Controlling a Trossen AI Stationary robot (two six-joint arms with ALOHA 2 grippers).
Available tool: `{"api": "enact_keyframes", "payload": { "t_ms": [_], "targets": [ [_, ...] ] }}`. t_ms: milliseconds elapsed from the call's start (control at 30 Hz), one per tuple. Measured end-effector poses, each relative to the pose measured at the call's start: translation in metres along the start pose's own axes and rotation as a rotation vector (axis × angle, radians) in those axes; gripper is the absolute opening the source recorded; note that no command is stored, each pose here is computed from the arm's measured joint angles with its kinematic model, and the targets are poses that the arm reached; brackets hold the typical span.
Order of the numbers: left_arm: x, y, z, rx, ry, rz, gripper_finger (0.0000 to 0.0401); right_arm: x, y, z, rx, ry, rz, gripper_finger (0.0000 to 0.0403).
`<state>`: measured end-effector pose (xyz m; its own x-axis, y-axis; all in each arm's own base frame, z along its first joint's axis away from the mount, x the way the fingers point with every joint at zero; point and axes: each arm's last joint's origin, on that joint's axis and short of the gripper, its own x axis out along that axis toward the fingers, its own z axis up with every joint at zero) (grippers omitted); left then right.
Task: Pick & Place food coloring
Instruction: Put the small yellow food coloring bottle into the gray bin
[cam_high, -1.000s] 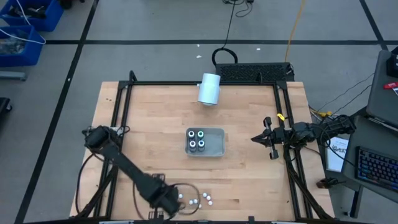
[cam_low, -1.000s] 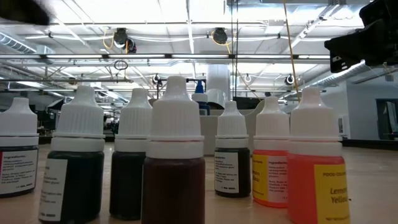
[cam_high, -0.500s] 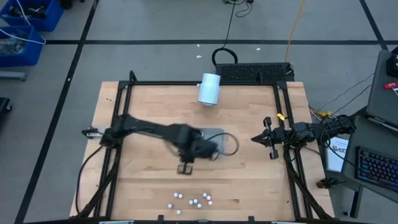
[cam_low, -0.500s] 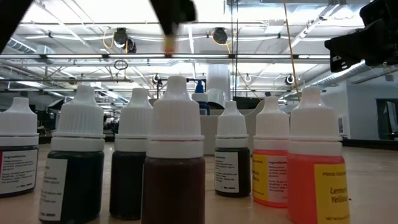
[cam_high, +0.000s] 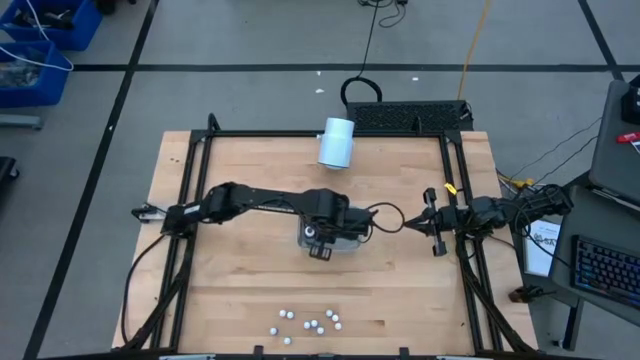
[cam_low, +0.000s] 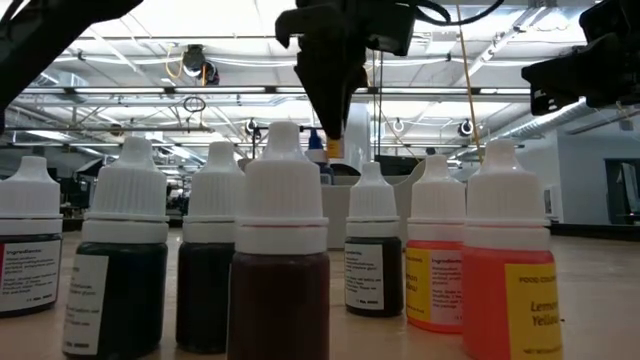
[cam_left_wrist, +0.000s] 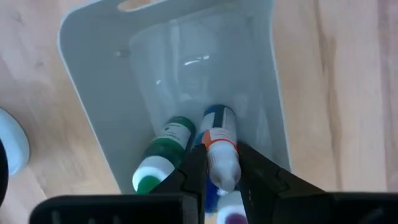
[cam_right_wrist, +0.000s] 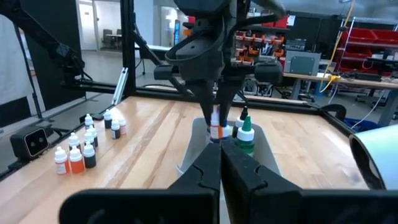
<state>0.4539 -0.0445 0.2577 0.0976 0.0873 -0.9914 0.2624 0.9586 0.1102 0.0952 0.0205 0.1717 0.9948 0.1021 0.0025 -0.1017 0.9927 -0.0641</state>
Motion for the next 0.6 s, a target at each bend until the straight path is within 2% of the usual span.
{"api": "enact_keyframes", "payload": {
  "t_ms": [233, 367, 467, 600],
  "targets": [
    [-0.004, -0.011, 0.004, 0.005, -0.042, -0.074, 0.0067, 0.000, 0.000, 0.000, -0.003, -0.003, 0.000, 0.0000],
    [-0.013, -0.026, 0.013, 0.057, -0.142, -0.082, 0.0067, 0.000, 0.000, 0.001, -0.002, -0.007, 0.000, 0.0000],
    [-0.017, -0.029, 0.020, 0.085, -0.214, -0.020, 0.0067, 0.000, 0.000, 0.001, -0.006, -0.010, -0.001, 0.0000],
    [-0.018, -0.012, 0.023, 0.061, -0.249, 0.126, 0.0076, 0.000, 0.000, 0.001, -0.004, -0.009, -0.003, 0.0000]
  ]
}}
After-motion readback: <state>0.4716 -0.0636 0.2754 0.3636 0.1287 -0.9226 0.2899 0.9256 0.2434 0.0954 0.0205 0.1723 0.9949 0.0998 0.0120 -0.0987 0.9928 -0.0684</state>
